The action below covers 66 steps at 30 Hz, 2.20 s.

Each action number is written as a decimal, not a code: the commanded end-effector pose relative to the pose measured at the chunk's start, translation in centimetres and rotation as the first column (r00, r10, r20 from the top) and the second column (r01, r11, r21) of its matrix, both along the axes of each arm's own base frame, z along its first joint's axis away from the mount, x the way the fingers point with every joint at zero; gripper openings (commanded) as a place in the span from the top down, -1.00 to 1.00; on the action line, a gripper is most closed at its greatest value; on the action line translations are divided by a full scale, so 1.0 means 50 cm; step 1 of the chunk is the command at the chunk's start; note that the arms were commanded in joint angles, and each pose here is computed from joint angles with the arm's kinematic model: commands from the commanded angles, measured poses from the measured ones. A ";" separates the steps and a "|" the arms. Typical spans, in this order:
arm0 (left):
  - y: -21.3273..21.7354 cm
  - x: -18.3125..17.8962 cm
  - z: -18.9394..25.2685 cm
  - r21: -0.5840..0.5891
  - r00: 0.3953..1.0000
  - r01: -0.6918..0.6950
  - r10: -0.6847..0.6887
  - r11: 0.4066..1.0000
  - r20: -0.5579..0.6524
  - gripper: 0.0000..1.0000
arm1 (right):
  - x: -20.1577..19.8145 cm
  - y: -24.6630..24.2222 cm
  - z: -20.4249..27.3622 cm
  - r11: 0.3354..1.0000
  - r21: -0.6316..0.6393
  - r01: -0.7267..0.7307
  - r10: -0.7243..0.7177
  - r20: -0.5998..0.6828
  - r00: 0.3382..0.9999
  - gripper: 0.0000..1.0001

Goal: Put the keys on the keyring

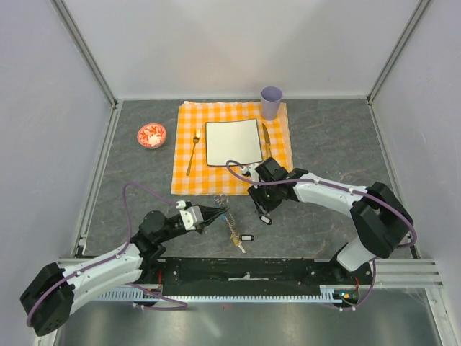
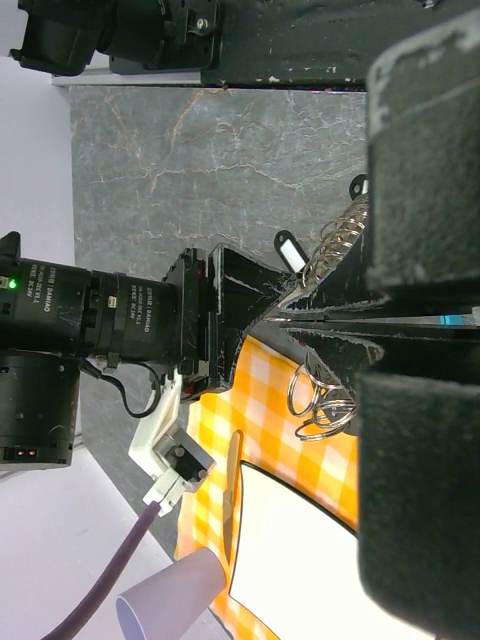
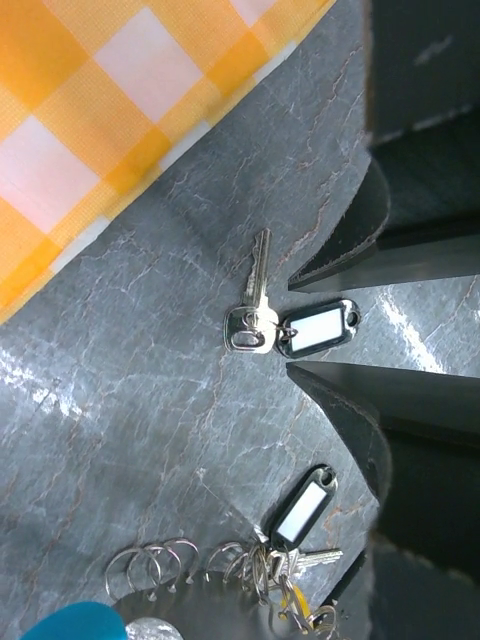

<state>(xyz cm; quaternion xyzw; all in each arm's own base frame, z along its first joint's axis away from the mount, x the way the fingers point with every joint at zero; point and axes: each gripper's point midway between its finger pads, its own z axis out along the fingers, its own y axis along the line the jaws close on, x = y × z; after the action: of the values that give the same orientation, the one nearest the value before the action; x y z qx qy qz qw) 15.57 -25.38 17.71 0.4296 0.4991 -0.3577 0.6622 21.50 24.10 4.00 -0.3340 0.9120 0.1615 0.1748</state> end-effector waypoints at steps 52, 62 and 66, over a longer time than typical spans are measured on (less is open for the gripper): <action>-0.052 -0.015 0.052 -0.008 0.988 0.145 -0.144 0.989 0.064 0.96 | -0.026 0.083 0.351 0.742 0.209 -0.637 0.378 0.654 0.655 1.00; -0.075 -0.002 0.052 -0.008 0.986 0.161 -0.161 0.987 0.051 0.96 | -0.062 0.094 0.350 0.691 0.178 -0.701 0.446 0.657 0.607 1.00; -0.075 0.001 0.054 -0.012 0.987 0.156 -0.155 0.988 0.051 0.96 | -0.072 0.097 0.344 0.680 0.166 -0.715 0.470 0.649 0.598 1.00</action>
<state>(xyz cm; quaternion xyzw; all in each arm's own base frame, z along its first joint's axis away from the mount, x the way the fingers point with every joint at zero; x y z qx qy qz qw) 15.38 -28.65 17.32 0.4779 0.4843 -0.3975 0.6157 18.69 28.61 20.46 -0.5926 0.6191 0.2892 0.4266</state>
